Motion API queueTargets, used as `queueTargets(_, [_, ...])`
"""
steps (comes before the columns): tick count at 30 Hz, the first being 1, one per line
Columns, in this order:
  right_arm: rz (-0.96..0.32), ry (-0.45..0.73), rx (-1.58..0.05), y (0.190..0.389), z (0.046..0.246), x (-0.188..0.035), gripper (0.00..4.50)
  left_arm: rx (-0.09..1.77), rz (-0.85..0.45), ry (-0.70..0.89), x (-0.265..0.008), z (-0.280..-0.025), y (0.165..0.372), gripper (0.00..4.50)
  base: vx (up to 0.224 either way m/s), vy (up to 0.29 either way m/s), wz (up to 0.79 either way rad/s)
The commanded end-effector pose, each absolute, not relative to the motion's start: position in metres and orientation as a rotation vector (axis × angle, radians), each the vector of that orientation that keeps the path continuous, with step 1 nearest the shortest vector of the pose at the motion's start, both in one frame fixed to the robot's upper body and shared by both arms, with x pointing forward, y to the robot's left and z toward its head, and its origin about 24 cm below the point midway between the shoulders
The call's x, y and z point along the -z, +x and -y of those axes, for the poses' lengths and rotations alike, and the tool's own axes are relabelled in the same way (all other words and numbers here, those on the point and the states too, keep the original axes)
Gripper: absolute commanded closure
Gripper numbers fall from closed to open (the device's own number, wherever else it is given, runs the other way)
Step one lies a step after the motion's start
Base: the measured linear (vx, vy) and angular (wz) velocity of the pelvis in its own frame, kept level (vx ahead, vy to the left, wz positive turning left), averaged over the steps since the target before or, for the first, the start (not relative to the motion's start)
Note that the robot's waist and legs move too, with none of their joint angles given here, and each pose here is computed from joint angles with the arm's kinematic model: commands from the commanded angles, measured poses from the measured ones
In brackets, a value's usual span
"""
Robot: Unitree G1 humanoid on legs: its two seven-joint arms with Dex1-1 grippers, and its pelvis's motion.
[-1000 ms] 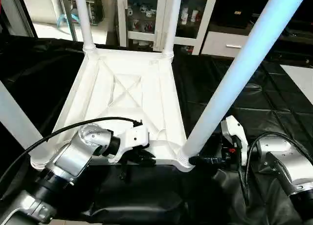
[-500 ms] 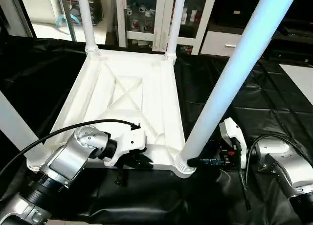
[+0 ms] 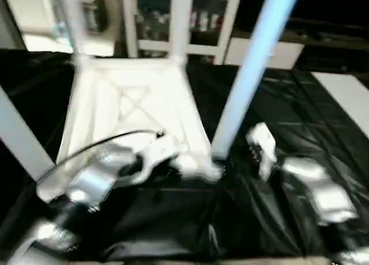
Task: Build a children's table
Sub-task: Rotate leg to tighten
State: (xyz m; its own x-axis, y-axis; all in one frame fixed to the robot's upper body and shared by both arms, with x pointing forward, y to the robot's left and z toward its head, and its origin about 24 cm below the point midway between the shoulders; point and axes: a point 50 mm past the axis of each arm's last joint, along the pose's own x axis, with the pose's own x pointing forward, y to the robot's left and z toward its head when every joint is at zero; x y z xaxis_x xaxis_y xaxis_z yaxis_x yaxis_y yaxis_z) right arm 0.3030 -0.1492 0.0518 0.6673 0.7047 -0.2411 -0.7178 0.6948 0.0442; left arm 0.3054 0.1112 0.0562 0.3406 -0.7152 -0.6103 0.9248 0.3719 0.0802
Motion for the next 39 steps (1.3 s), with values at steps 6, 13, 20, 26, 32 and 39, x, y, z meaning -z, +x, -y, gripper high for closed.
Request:
queueTargets(6, [-0.390,-0.031,-0.348,0.316,0.133,-0.019,2.63,0.905,-0.447,0.387,-0.073,-0.071,0.333,4.50,0.000,0.000,0.00])
queueTargets(13, [-0.310,-0.010,-0.405,0.321,0.111,-0.032,2.63,0.937,-0.420,0.431,-0.075,-0.063,0.335,4.50,0.000,0.000,0.00])
queueTargets(20, [-0.165,0.122,-0.642,0.308,0.124,-0.063,2.08,0.972,-0.486,0.481,-0.061,-0.095,0.325,4.50,0.000,0.000,0.00])
queueTargets(26, [-0.148,0.089,-0.720,0.298,0.148,-0.073,1.55,1.090,-0.504,0.483,-0.055,-0.110,0.310,4.50,0.000,0.000,0.00])
queueTargets(32, [-0.209,-0.004,-1.021,0.270,0.181,-0.088,1.12,1.304,-0.553,0.498,-0.053,-0.133,0.287,4.50,0.000,0.000,0.00])
queueTargets(39, [-0.281,-0.136,-1.145,0.264,0.196,-0.086,0.65,1.452,-0.552,0.479,-0.061,-0.141,0.276,4.50,0.000,0.000,0.00])
